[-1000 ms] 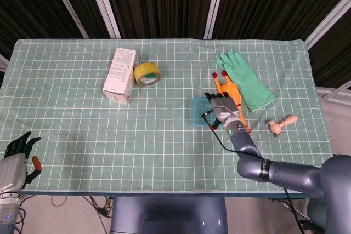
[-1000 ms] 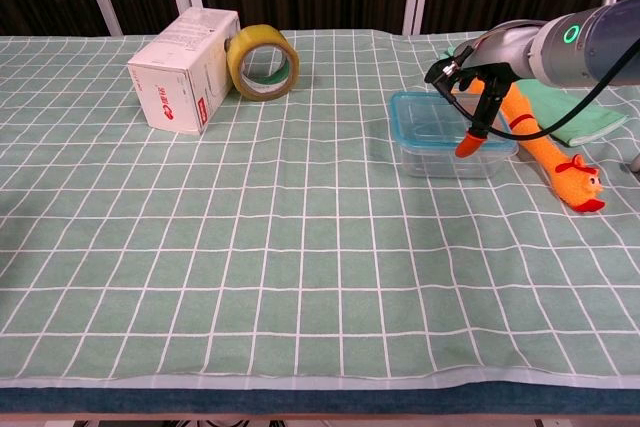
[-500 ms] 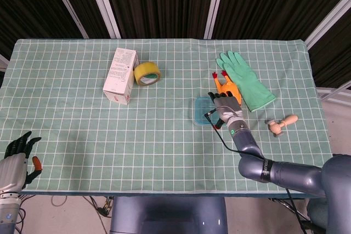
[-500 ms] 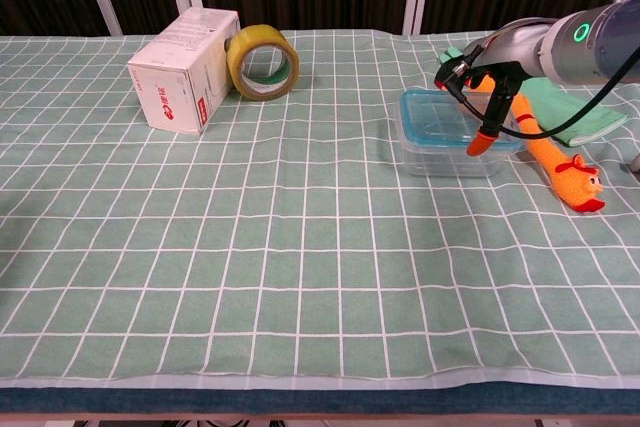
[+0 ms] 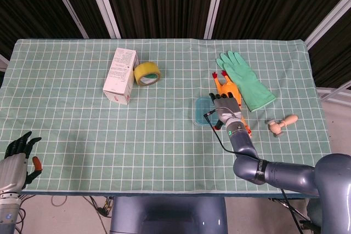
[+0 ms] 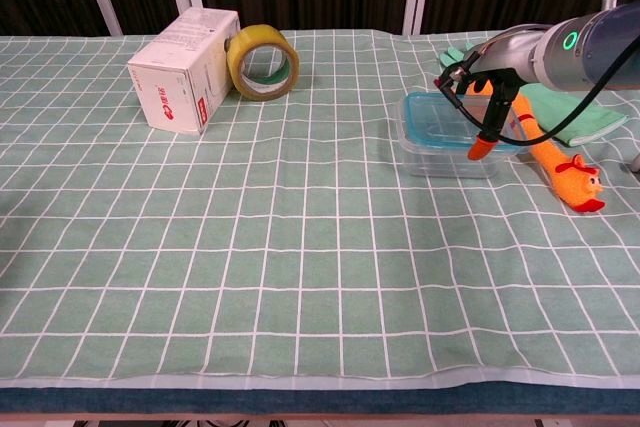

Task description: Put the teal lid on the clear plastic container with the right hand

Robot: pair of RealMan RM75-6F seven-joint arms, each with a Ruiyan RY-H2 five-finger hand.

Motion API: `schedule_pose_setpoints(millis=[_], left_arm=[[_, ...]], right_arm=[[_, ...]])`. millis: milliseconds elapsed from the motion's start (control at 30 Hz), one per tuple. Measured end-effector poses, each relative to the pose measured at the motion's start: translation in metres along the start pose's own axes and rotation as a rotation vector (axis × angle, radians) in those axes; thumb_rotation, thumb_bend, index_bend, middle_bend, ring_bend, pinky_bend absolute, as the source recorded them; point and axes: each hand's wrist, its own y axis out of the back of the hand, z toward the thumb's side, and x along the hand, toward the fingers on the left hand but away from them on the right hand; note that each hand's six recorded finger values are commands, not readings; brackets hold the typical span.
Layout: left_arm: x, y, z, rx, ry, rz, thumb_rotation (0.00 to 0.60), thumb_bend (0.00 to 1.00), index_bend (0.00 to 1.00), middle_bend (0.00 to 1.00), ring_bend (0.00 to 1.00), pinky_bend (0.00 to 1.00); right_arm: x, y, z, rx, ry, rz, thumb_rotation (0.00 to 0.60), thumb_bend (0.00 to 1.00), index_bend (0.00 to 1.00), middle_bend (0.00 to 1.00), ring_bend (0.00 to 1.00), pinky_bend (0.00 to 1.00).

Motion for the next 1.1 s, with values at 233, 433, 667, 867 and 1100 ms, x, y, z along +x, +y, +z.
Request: schedule_pose_setpoints(millis=[233, 433, 667, 867, 1100], left_arm=[[0.0, 0.0, 0.0, -0.002, 0.0, -0.002, 0.6, 0.74, 0.18, 0.0, 0.0, 0.0], [0.0, 0.0, 0.0, -0.004, 0.002, -0.005, 0.6, 0.74, 0.18, 0.0, 0.0, 0.0], [0.0, 0.0, 0.0, -0.004, 0.002, -0.006, 0.6, 0.74, 0.18, 0.0, 0.0, 0.0], [0.0, 0.0, 0.0, -0.004, 0.001, -0.005, 0.6, 0.74, 0.18, 0.0, 0.0, 0.0], [0.0, 0.0, 0.0, -0.003, 0.002, -0.005, 0.6, 0.74, 0.18, 0.0, 0.0, 0.0]], right_arm=[[0.0, 0.003, 0.004, -0.001, -0.002, -0.007, 0.6, 0.26, 0.0, 0.48, 0.12, 0.0], [0.0, 0.004, 0.007, 0.004, 0.003, -0.013, 0.6, 0.26, 0.0, 0.48, 0.12, 0.0], [0.0, 0.004, 0.01, 0.011, 0.005, -0.011, 0.6, 0.26, 0.0, 0.48, 0.12, 0.0], [0.0, 0.004, 0.012, 0.012, 0.007, -0.007, 0.6, 0.26, 0.0, 0.48, 0.12, 0.0], [0.0, 0.005, 0.014, 0.011, 0.007, -0.011, 0.6, 0.26, 0.0, 0.48, 0.12, 0.0]])
